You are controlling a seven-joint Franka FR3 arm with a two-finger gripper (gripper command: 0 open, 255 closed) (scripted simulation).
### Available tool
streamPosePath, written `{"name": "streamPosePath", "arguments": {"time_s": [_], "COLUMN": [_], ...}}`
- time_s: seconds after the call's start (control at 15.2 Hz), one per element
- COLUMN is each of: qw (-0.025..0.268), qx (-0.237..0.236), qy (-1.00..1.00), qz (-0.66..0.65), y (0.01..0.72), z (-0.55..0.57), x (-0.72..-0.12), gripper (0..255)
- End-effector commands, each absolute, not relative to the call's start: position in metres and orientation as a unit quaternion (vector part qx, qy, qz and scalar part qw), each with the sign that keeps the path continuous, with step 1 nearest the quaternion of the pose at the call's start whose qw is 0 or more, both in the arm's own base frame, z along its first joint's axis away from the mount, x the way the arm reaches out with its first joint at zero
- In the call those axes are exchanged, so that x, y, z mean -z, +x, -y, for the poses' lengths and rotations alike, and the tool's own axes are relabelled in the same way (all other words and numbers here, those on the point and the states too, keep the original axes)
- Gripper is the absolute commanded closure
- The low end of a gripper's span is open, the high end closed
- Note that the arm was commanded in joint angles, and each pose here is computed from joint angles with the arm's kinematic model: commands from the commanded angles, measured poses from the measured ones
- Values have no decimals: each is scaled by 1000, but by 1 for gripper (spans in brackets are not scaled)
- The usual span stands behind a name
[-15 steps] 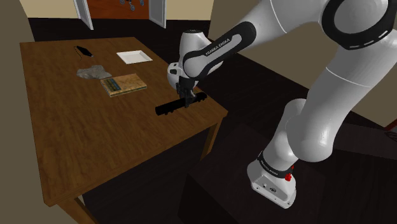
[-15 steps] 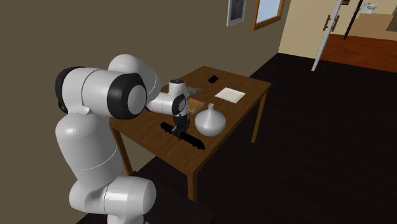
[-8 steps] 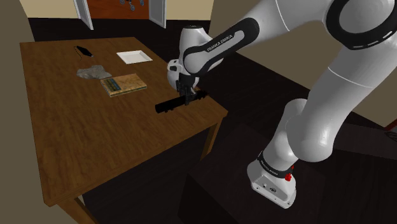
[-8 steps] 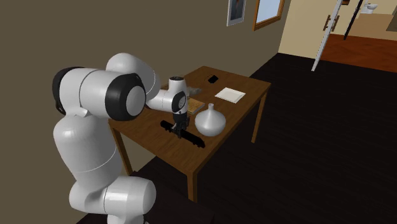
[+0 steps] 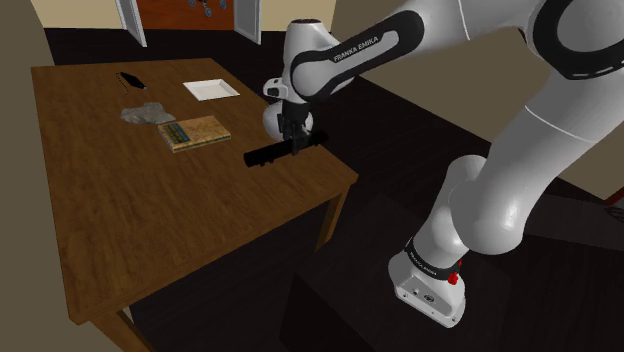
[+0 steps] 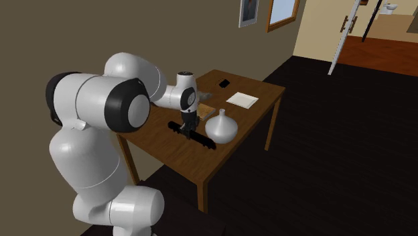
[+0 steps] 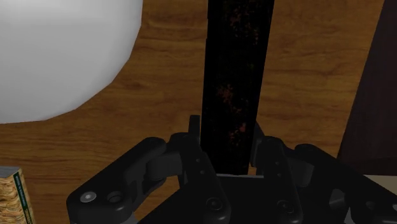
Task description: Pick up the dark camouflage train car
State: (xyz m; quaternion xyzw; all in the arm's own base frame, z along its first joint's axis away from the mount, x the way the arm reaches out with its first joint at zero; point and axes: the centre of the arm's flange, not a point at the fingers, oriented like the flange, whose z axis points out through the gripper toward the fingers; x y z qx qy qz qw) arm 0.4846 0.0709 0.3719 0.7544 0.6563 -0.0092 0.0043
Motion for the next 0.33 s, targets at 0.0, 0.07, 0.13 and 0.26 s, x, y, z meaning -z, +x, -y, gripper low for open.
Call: {"name": "streamPosePath", "arguments": {"time_s": [0.0,0.07,0.13,0.26], "qw": [4,4,4,4], "qx": [9,9,9,9], "qy": [754,754,754,754], "qz": [-656,-656,-656,-656], "y": [484,484,484,484], "z": [-70,-70,-70,-70], "x": [-383,-388,-393,-394], "gripper": [255,255,255,255]}}
